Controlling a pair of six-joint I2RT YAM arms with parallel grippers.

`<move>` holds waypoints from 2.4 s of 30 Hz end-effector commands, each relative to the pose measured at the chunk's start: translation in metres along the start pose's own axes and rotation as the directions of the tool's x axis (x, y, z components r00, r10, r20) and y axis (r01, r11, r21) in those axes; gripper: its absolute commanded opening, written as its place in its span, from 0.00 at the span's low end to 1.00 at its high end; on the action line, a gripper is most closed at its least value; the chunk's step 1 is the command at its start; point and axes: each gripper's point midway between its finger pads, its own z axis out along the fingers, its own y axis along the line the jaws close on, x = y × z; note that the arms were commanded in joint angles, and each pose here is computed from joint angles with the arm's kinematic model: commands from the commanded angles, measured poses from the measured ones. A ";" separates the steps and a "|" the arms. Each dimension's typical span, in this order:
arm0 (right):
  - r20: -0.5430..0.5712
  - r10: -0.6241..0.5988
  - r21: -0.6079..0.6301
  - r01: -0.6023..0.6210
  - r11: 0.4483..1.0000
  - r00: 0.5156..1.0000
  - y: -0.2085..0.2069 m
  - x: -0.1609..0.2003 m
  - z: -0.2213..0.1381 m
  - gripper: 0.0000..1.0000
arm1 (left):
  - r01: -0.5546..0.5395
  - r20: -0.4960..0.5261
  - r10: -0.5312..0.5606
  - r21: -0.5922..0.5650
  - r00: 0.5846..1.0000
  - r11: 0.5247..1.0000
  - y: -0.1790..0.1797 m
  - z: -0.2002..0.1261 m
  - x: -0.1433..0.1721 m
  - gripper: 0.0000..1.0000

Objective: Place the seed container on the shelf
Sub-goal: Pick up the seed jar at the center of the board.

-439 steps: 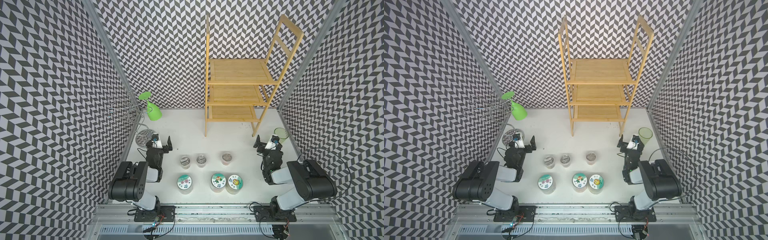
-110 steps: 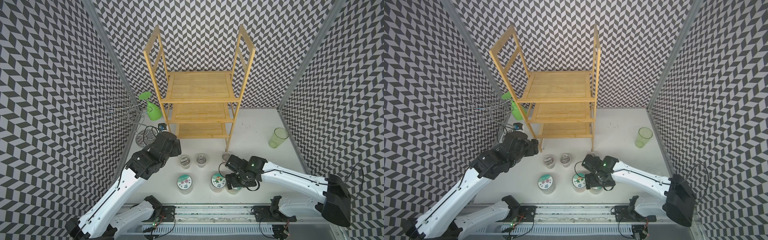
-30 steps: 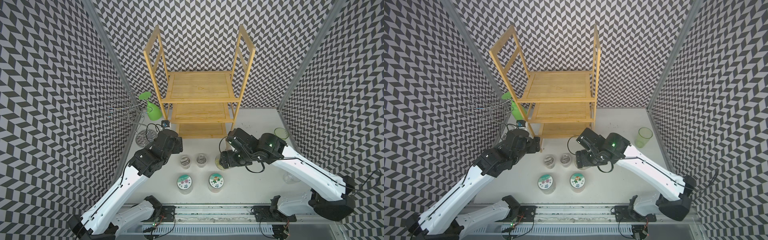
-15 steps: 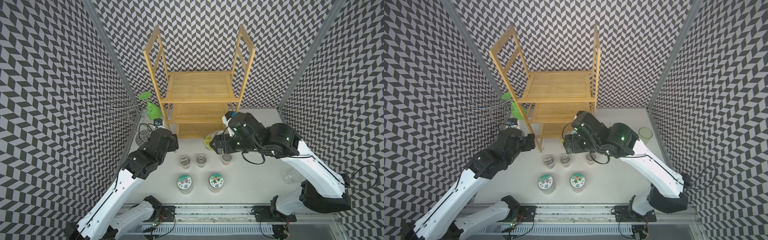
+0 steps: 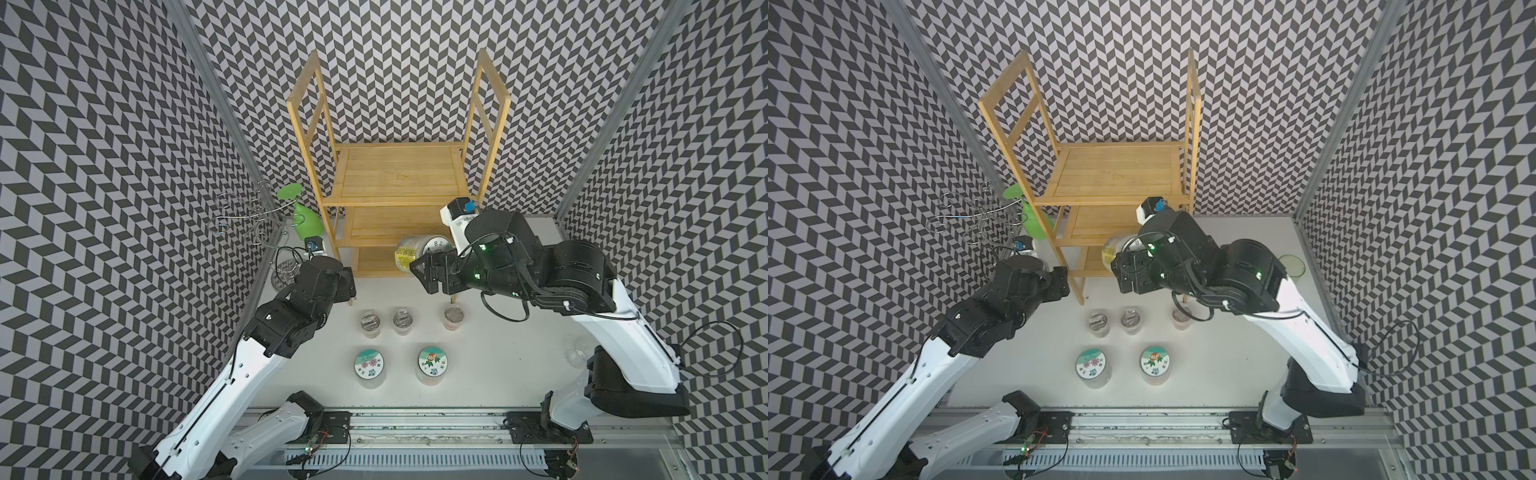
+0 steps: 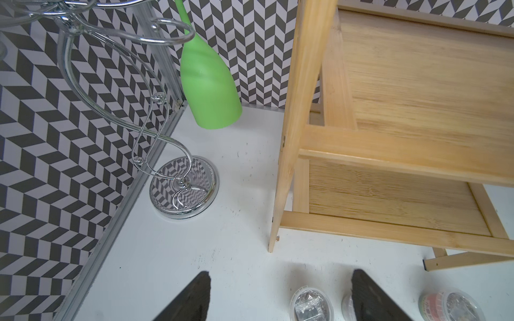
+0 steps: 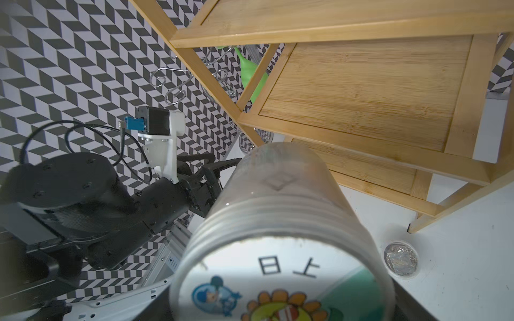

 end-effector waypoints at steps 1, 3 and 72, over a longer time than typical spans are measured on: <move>0.027 -0.014 -0.028 0.015 0.999 1.000 0.011 -0.007 0.005 0.70 | -0.011 0.029 0.009 0.056 1.000 0.998 -0.003 -0.013 -0.010 0.81; -0.002 -0.015 -0.027 0.015 1.000 1.000 0.011 -0.001 0.010 0.70 | -0.071 0.042 0.065 0.146 0.997 0.987 -0.014 -0.022 -0.007 0.84; -0.483 0.090 -0.168 -0.194 0.966 0.871 -0.042 0.089 0.041 0.68 | -0.808 0.711 0.385 0.506 0.588 0.301 -0.206 -0.102 0.047 1.00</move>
